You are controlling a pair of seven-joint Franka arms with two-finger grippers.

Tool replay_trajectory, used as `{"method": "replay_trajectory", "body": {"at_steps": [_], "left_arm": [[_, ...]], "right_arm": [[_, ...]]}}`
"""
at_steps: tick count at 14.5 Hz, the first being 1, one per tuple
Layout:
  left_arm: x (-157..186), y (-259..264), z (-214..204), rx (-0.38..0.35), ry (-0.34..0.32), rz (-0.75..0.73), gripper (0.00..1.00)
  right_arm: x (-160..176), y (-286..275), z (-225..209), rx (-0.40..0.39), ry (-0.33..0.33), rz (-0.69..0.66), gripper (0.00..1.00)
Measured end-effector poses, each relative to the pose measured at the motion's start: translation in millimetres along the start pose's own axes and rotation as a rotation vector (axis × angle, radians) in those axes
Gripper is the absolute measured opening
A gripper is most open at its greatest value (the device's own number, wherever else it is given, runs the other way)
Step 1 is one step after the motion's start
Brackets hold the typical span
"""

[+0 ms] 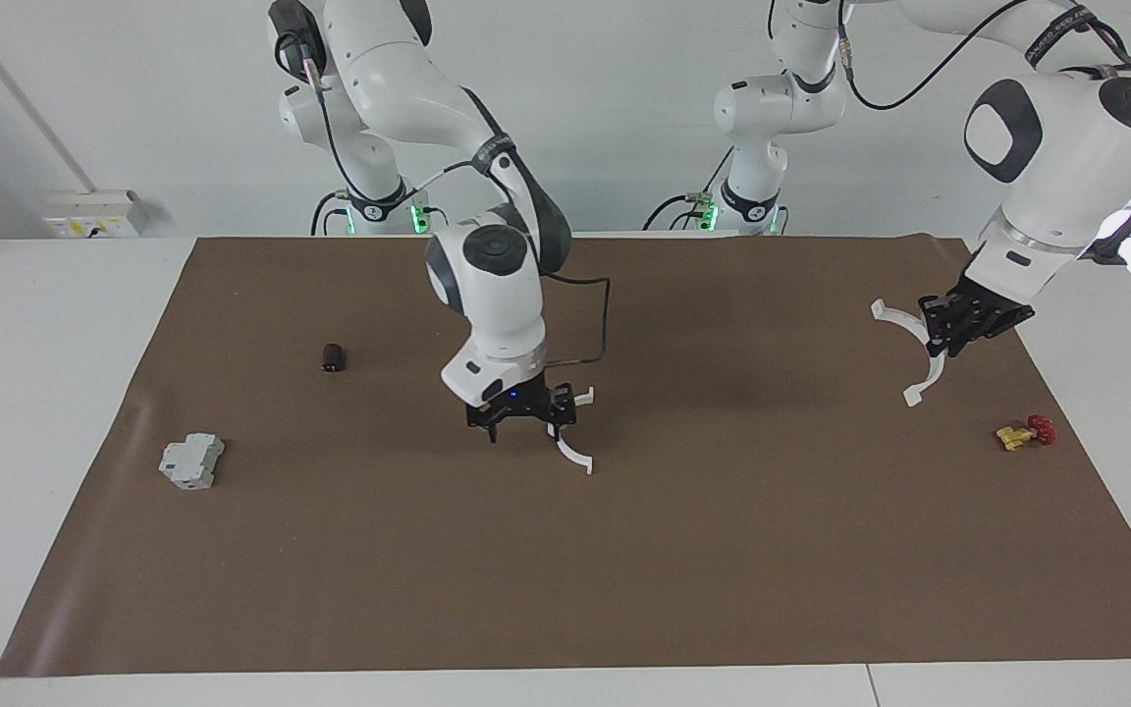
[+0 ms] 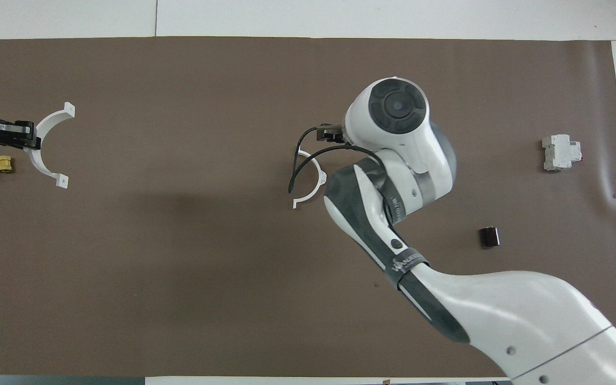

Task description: Assemble drain pipe with both arms

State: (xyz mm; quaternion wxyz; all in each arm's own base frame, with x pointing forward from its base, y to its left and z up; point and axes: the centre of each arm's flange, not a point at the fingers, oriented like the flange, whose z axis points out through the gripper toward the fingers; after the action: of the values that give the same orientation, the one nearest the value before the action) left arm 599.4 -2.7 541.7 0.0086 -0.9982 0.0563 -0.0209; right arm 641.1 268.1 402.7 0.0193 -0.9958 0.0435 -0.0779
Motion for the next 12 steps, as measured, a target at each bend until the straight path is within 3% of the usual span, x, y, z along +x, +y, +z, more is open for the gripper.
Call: {"method": "replay_trajectory", "body": {"at_steps": [4, 8, 12], "left_arm": [[5.1, 59.4, 8.1, -0.005, -0.001, 0.051, 0.2], [14.6, 160.2, 42.4, -0.018, 0.053, 0.139, 0.2], [17.4, 246.6, 85.1, 0.018, 0.114, 0.258, 0.2]], "right_arm": [[31.9, 139.1, -101.1, -0.049, -0.028, 0.068, 1.0], [18.1, 236.4, -165.2, -0.08, -0.098, 0.073, 1.0], [-0.9, 284.0, -194.3, -0.085, -0.125, 0.058, 1.0]]}}
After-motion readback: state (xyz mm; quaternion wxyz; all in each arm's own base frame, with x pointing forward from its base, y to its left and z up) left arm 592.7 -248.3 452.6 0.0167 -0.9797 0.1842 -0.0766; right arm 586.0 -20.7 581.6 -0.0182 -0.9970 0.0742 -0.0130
